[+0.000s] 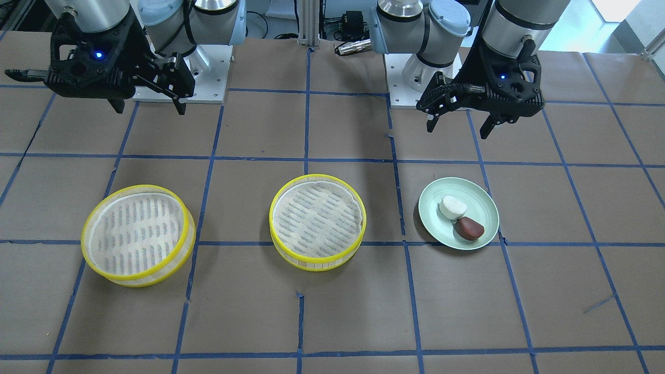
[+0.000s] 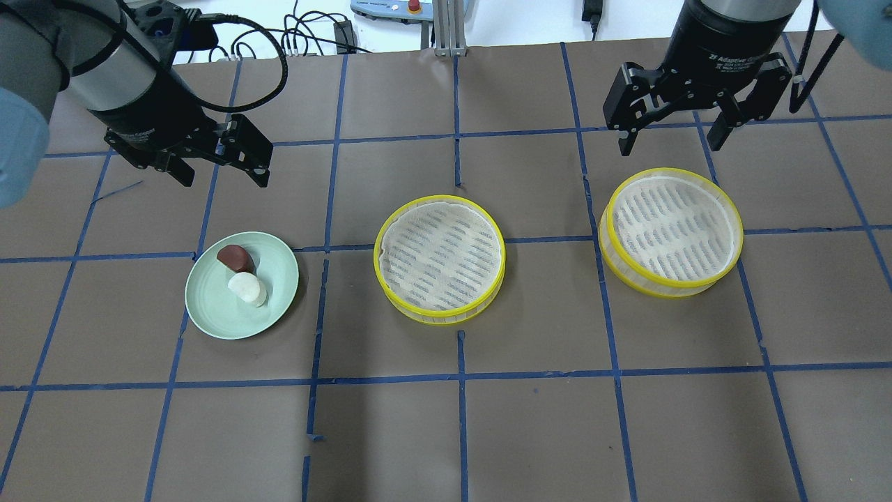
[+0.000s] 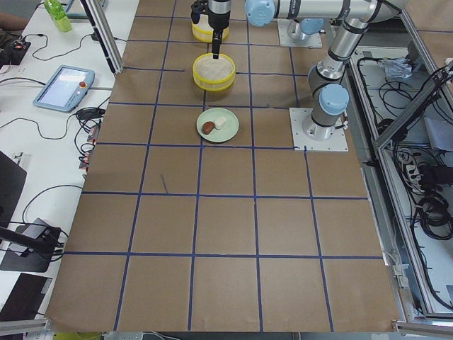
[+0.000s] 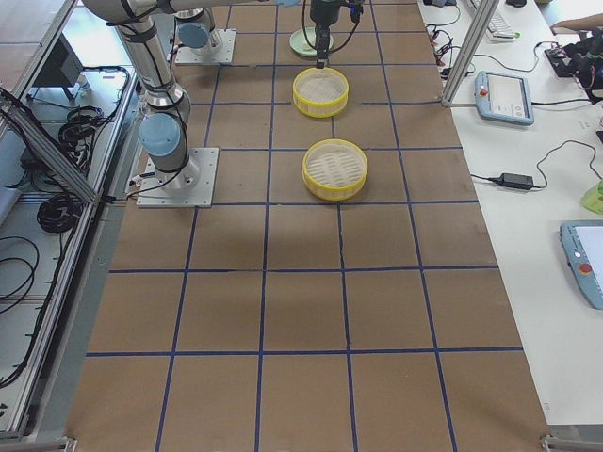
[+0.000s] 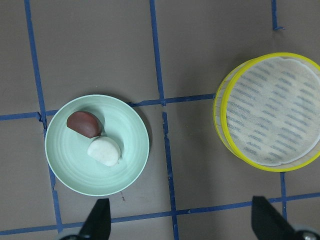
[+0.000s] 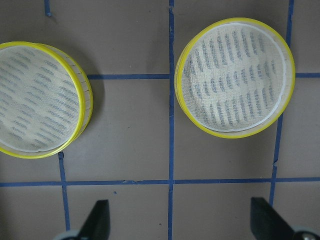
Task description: Stack buns with steamer
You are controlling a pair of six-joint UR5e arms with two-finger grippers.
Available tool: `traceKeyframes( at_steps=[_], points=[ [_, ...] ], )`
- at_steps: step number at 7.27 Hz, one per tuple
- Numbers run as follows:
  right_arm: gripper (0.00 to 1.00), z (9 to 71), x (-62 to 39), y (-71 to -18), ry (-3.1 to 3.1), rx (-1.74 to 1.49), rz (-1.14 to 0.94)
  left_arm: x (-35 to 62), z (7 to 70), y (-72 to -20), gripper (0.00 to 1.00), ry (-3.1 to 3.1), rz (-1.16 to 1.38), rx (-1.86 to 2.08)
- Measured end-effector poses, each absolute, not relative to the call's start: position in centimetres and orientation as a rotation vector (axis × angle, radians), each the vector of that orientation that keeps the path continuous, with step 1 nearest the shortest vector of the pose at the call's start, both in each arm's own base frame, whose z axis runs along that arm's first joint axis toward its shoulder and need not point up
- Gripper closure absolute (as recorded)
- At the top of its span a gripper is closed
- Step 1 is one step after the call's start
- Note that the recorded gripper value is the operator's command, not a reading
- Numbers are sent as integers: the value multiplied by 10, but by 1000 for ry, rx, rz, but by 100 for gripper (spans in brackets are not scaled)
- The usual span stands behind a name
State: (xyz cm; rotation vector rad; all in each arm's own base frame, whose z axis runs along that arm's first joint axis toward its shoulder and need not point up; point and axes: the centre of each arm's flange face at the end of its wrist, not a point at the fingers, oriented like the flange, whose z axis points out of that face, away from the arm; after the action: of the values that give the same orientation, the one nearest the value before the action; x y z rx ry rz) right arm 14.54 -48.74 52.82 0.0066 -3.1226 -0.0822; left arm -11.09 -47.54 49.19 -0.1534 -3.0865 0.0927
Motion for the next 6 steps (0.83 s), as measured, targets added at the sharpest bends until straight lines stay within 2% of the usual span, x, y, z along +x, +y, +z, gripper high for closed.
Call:
traceKeyframes(
  at_steps=[4,6],
  points=[
    [0,526,139,-490,-3118,11,-90,-108,487,-475,0,-3086,54,-167],
    [1,504,69,-501,-3117,66,-168,-84,455,-479,0,-3097,-70,-143]
  ],
)
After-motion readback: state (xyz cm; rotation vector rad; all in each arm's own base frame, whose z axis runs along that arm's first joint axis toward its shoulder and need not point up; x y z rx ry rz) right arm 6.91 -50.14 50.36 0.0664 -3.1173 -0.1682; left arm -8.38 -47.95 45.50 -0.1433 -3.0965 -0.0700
